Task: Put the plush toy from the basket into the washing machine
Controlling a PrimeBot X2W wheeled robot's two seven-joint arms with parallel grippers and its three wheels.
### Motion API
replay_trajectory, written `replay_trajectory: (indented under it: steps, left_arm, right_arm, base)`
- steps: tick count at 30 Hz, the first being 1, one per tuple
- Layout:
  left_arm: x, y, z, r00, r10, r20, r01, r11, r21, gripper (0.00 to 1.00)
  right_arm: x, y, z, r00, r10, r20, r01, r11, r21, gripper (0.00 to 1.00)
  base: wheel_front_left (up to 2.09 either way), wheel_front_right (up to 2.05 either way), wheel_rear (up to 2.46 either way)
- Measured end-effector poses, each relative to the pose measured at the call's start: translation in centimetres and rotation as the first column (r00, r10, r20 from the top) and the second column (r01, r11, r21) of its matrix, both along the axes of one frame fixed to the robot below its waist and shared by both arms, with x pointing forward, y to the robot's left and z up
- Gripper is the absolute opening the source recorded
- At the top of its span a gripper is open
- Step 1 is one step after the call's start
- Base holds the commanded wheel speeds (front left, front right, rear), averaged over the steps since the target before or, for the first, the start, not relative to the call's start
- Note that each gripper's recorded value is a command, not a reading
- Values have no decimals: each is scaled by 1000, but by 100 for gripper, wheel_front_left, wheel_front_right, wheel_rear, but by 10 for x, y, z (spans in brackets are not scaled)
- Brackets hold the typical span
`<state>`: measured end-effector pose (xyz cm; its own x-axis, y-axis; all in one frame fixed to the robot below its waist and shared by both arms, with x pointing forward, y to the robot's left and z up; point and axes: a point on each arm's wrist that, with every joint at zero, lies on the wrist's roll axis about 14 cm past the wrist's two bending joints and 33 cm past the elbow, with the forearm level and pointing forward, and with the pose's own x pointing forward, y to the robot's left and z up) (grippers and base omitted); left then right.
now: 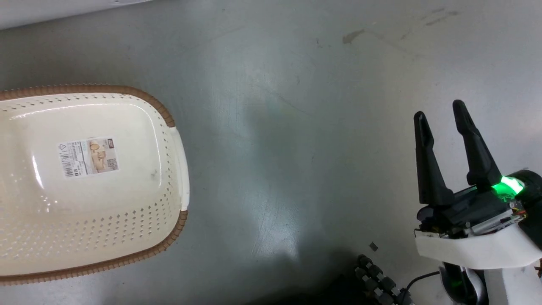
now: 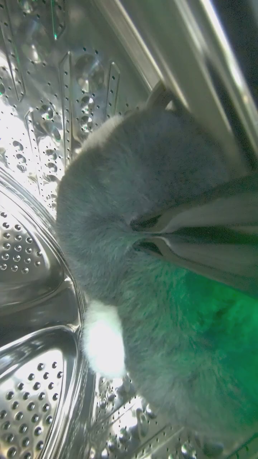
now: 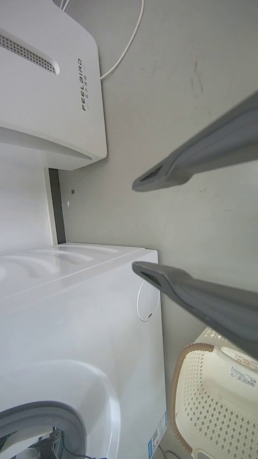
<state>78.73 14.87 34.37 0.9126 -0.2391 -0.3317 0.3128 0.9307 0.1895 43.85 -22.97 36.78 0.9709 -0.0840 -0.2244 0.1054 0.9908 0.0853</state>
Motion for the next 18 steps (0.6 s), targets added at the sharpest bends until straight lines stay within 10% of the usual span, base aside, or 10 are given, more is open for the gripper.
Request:
replay_trajectory:
  steps: [2, 3, 18]
  left_arm:
    - [-2, 2, 3, 1000, -3, 12, 3, 1000, 3, 0]
    - [-4, 5, 5, 1000, -1, 17, 1, 1000, 5, 100]
    - [-80, -11, 74, 987, -2, 158, 32, 982, -186, 100]
  right_arm:
    - [3, 0, 4, 1000, 2, 15, -2, 1000, -1, 100]
    - [4, 0, 7, 1000, 4, 24, -4, 1000, -2, 100]
    - [8, 4, 81, 977, 40, 207, -27, 998, -65, 100]
  base:
    - [0, 0, 0]
    - [0, 0, 0]
    - [0, 0, 0]
